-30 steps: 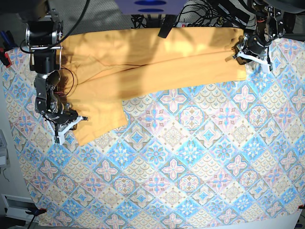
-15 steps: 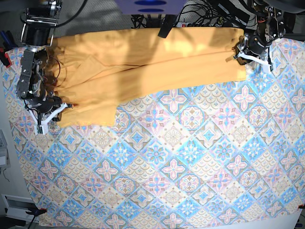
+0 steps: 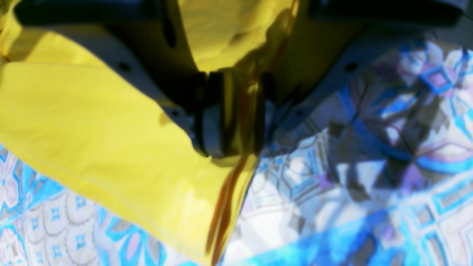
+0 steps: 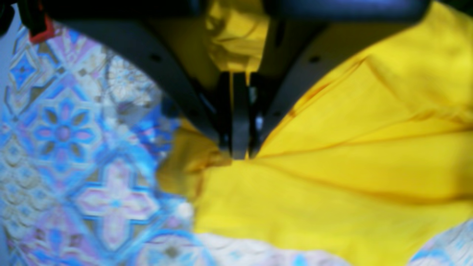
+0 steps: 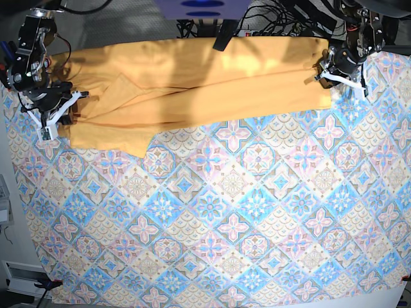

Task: Fold the T-shirt properly
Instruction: 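Lift the hem corner with the right gripper and fold it onto the shirt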

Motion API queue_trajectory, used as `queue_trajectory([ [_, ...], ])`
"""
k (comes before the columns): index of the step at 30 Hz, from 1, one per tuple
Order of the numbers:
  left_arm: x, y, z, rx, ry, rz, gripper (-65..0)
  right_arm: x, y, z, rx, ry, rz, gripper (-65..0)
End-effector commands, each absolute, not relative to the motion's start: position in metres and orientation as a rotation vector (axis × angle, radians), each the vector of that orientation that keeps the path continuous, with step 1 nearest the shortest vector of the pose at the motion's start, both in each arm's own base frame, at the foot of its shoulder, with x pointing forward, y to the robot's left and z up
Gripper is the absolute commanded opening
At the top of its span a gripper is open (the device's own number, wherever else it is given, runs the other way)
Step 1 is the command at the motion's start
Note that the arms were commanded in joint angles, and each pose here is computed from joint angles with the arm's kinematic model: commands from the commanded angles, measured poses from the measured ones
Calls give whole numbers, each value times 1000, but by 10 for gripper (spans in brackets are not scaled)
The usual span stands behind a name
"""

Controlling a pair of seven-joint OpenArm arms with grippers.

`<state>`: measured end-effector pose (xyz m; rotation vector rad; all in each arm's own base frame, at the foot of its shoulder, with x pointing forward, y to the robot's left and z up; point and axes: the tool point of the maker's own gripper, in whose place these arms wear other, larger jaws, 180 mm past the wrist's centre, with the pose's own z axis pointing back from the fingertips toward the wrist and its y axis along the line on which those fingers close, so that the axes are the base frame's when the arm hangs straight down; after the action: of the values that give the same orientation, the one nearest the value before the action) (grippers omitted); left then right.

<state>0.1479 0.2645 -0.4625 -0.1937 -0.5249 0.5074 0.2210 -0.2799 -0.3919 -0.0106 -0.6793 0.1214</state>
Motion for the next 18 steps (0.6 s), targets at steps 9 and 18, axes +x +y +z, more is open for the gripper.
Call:
queue_trajectory([
  [9,155,270,-455,-189,-556,498,-509,257,-285,-357,10,-830,69,-626],
  [18,155,270,-455,-189,-556,498,-509,264,-283,-370,37,-787,31,-453],
])
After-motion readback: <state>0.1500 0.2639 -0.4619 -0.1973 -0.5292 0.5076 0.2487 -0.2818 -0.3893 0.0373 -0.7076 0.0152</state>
